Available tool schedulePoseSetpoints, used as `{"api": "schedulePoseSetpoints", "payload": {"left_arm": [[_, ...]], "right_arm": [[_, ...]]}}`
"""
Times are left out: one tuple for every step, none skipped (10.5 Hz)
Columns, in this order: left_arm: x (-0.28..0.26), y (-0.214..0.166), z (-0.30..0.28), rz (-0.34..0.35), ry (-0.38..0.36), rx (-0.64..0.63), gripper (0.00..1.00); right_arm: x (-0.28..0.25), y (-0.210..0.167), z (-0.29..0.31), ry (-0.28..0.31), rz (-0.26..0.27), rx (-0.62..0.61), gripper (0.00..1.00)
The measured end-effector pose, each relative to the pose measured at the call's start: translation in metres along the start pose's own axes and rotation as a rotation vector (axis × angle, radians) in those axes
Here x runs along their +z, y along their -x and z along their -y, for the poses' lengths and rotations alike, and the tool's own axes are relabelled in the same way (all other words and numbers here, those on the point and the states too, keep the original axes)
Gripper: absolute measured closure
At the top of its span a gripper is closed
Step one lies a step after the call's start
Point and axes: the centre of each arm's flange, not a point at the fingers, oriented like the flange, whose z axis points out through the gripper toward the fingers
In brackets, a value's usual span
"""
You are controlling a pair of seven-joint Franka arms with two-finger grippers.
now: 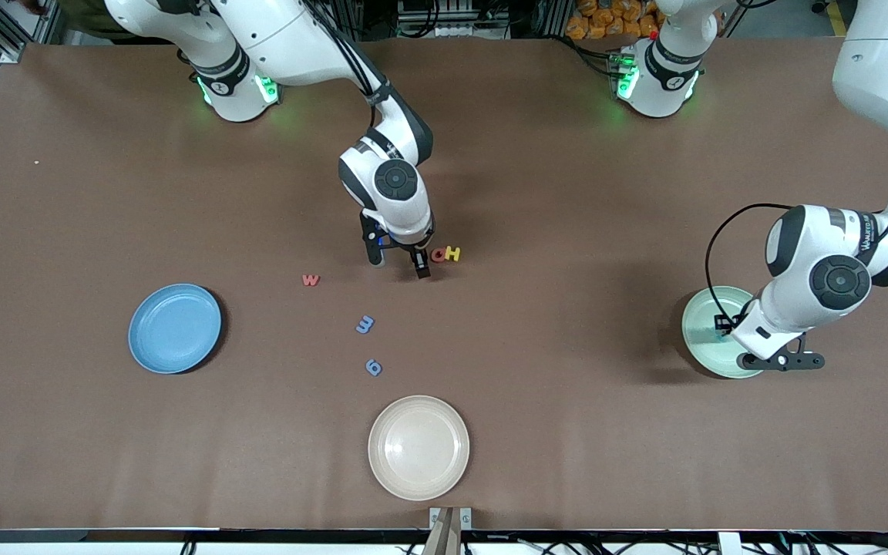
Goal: Sort upper and lower case letters into plates
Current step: 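Carry the teal R into the green plate and open the left gripper, then carry the yellow u to the blue plate while the left gripper returns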
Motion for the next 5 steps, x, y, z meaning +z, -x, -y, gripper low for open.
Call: {"api": "schedulePoseSetpoints", "payload": {"left_arm": [[-0.006, -0.002, -0.01, -0.009, 0.005, 0.008, 0.22], [-0.015, -0.003, -0.023, -0.021, 0.016, 0.013, 0.09], [-0.026, -0.005, -0.039, -0.032, 0.034, 0.01, 0.0], [-0.038, -0.005, -0.054, -0.045, 0.054, 0.004, 0.0], [-0.051, -0.004, -0.072, -0.056, 0.077, 0.001, 0.0]], "right_arm": [[-0.002, 0.0, 0.002, -0.01, 0.005, 0.001, 0.43], [-0.004, 0.001, 0.003, -0.016, 0.008, 0.001, 0.57], [-0.005, 0.001, 0.004, -0.019, 0.009, 0.001, 0.69], [-0.005, 0.001, 0.004, -0.019, 0.009, 0.001, 0.74], [-0.005, 0.001, 0.004, -0.019, 0.009, 0.001, 0.74]]}}
